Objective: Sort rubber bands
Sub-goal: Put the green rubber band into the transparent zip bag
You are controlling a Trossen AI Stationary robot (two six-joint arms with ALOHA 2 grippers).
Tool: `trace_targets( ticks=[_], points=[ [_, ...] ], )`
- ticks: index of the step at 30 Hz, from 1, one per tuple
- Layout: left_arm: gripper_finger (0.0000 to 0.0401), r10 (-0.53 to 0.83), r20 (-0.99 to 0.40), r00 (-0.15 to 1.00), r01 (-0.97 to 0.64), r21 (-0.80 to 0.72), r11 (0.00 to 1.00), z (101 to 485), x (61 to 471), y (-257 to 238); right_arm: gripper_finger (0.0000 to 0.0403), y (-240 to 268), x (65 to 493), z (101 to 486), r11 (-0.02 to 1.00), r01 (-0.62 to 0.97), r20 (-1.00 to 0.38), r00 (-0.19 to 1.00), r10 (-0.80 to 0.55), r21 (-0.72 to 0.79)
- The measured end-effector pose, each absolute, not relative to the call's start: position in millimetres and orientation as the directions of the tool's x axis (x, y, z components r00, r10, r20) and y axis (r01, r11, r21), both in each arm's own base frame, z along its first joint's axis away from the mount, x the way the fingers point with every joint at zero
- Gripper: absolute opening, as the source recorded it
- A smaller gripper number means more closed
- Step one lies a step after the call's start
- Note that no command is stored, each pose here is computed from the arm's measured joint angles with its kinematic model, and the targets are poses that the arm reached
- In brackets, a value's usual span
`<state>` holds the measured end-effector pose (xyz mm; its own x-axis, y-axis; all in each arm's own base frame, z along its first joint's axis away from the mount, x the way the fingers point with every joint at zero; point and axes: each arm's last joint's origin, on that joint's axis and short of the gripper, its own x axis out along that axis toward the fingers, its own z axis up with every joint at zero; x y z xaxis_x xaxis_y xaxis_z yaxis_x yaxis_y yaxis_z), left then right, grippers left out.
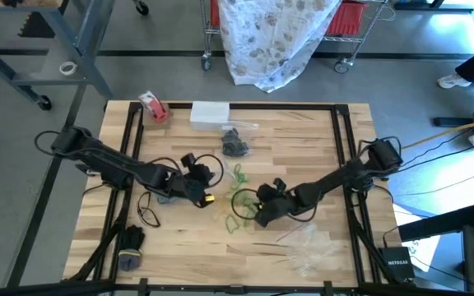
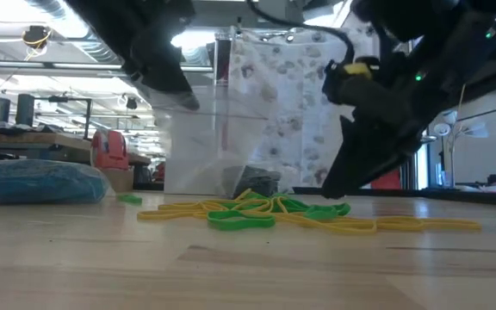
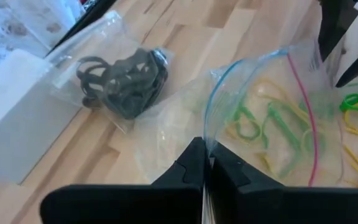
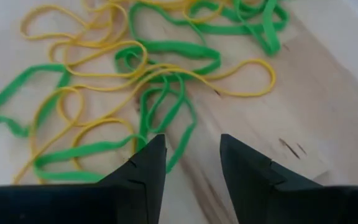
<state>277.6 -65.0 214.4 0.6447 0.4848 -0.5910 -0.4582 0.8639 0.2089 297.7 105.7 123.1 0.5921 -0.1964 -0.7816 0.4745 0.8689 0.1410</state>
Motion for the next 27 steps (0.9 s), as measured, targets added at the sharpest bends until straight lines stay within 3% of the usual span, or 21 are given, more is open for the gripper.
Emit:
trace_targets(
  ticks=[12, 16, 21, 27],
  points=[
    [0.0, 0.483, -0.586, 0.65, -0.474, 0.183, 0.861, 212.5, 280.3, -65.8, 0.0124, 106.3, 301.5, 110.8, 0.873, 0.464, -0.802, 0.574, -0.166, 0.151],
    [0.0, 0.479, -0.584, 0.655, -0.474, 0.175, 0.863, 212.7, 280.2, -67.4, 0.009, 106.0, 301.4, 107.5, 0.872, 0.475, -0.804, 0.561, -0.195, 0.12],
    [0.0, 0.471, -0.584, 0.661, -0.476, 0.159, 0.865, 212.8, 279.6, -70.4, 0.0011, 104.0, 296.9, 113.0, 0.886, 0.458, -0.814, 0.542, -0.208, 0.079],
    [0.0, 0.45, -0.583, 0.677, -0.463, 0.138, 0.875, 213.0, 277.5, -79.0, 0.0005, 101.2, 290.1, 152.1, 0.9, 0.432, -0.798, 0.559, -0.224, 0.051]
  ],
)
